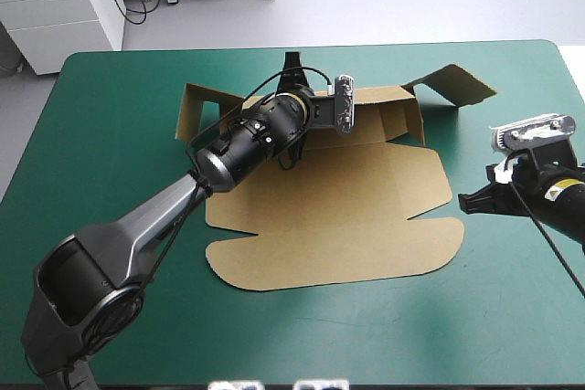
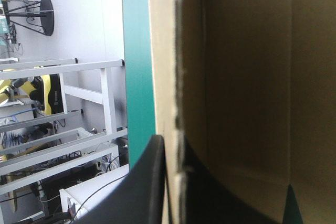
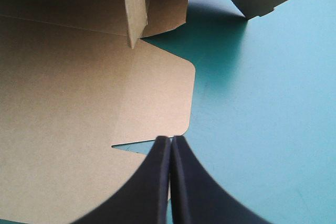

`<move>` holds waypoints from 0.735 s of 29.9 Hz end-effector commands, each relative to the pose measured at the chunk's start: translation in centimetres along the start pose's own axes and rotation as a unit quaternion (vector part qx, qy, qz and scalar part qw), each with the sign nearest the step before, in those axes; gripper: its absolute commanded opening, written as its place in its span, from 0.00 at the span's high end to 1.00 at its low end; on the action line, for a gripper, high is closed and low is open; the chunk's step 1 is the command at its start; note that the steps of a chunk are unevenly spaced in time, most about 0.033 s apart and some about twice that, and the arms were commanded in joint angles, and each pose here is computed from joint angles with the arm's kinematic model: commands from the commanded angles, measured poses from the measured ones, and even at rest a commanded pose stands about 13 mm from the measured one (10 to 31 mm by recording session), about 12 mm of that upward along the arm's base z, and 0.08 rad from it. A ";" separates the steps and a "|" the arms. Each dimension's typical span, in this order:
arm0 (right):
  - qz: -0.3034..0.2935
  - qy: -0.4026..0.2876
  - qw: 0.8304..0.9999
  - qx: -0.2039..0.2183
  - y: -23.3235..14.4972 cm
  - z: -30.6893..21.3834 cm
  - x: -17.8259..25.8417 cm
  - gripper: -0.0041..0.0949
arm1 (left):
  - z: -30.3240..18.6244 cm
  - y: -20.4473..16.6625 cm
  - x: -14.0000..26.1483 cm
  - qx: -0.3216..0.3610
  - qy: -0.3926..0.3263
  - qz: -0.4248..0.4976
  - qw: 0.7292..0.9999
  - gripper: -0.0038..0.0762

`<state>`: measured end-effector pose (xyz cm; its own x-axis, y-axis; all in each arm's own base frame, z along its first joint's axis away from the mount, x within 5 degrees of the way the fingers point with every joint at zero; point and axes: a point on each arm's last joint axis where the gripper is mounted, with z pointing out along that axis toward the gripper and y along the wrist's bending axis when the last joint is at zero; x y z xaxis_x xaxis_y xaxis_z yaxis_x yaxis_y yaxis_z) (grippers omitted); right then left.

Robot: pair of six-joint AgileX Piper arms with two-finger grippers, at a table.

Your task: Fold the box

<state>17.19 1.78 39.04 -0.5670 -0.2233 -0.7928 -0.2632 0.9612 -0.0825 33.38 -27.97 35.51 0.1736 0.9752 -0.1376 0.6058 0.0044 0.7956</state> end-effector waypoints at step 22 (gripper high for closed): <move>0.005 -0.094 0.995 0.039 -0.7 -1.1 -1.9 0.98 | -17.7 5.6 2.0 -0.116 -0.078 -0.015 0.990 0.95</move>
<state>17.69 1.58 39.61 -0.5049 -0.2011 -0.8394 -0.2255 0.9694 -0.0965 25.38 -23.34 45.72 0.2168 0.9581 -0.1872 0.5454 0.0402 0.8372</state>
